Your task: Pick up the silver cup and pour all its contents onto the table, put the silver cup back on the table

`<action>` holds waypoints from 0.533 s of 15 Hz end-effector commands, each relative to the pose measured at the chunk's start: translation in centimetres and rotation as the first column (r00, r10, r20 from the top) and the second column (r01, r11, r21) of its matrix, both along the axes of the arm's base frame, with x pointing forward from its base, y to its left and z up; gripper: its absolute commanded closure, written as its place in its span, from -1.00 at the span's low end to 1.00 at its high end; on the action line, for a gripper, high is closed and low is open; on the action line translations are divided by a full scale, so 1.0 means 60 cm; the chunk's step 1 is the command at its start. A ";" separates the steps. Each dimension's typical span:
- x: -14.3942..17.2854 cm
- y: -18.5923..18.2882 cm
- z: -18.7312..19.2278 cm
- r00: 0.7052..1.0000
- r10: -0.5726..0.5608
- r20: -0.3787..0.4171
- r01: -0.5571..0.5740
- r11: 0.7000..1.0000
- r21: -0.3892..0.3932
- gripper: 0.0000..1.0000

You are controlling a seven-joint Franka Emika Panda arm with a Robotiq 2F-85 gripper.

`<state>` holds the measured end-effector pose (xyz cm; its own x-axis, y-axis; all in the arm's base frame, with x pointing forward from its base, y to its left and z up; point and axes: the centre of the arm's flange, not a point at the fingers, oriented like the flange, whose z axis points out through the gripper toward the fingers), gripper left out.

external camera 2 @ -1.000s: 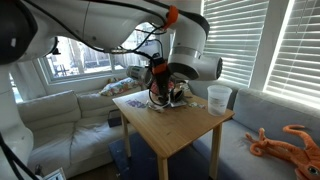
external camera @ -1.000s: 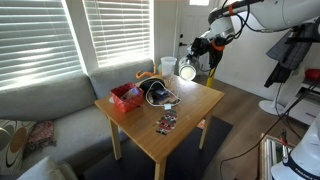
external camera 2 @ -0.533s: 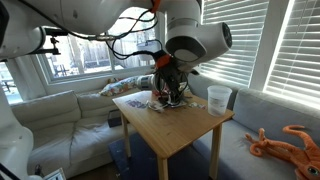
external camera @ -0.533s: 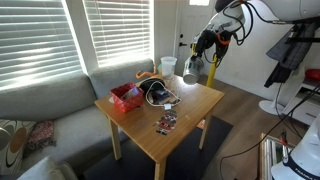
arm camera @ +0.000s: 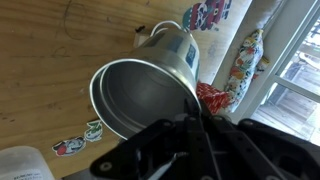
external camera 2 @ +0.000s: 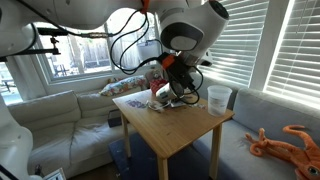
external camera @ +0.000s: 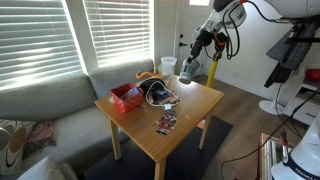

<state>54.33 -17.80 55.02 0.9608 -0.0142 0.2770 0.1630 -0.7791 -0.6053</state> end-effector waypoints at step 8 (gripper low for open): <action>0.020 0.023 0.005 0.997 0.000 0.078 0.023 0.956 -0.293 0.98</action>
